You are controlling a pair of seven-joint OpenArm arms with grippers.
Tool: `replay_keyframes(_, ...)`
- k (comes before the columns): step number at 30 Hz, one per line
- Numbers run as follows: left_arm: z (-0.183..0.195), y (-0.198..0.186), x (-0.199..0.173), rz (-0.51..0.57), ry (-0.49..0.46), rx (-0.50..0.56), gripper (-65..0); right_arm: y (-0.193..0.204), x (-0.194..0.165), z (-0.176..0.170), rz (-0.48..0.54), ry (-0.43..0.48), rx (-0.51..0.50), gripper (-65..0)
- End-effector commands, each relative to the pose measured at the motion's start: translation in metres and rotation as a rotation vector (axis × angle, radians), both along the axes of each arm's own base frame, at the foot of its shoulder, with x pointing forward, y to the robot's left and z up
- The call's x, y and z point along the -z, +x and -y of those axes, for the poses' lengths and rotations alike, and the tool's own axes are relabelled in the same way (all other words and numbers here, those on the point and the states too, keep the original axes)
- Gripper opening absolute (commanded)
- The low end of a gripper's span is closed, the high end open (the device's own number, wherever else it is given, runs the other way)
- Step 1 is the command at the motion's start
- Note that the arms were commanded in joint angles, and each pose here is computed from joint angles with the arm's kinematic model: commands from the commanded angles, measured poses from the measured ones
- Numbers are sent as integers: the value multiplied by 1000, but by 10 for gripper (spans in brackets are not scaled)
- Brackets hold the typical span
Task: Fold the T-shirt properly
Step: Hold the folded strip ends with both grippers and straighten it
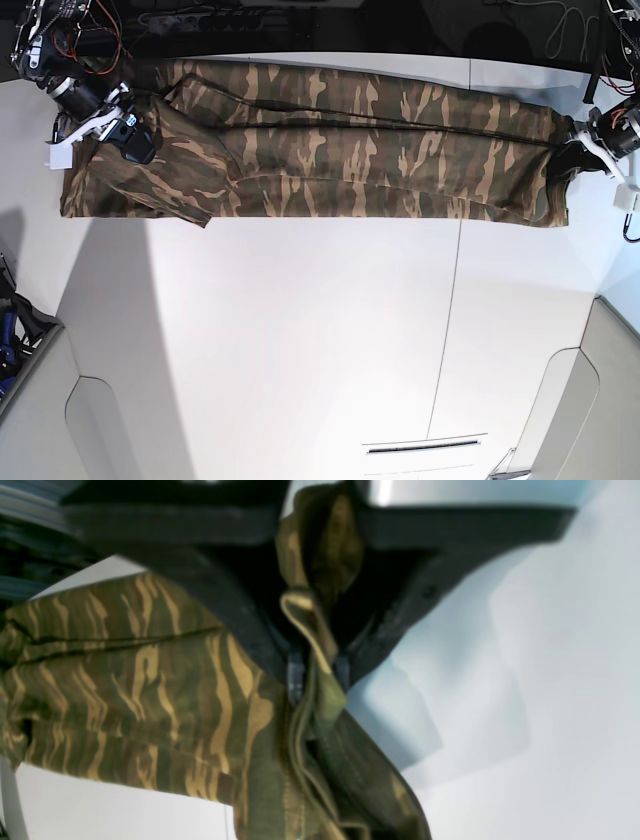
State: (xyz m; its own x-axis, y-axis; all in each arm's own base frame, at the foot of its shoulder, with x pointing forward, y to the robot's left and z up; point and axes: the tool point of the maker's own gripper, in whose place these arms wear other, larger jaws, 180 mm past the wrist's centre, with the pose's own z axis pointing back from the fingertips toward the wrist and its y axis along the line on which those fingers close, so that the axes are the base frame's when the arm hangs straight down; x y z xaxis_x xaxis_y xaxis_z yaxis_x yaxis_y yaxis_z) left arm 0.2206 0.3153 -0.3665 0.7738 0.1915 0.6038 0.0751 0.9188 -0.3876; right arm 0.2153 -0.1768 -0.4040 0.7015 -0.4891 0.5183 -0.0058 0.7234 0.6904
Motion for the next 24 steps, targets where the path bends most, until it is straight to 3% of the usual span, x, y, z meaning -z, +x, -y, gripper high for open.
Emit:
replay_keyframes(1, -6, 8, -15, 42, 25, 12, -650, 7, -11, 5, 43, -4, 7, -647)
replay_keyframes(3, -9, 12, -20, 53, 40, 18, -650, 7, -11, 5, 42, -4, 7, -521)
replay_keyframes(5, -15, 17, -25, 59, 68, 23, -650, 7, -12, 5, 45, -5, 6, -454)
replay_keyframes(12, -22, 32, -57, 93, 159, 102, -650, 14, -39, -1, 109, -64, -55, -452)
replay_keyframes(19, 29, 36, -95, 196, 179, 268, -650, 24, -78, 10, 211, -222, -75, -452)
replay_keyframes(24, 71, 29, -90, 197, 158, 389, -650, 24, -89, 33, 233, -268, -14, -452)
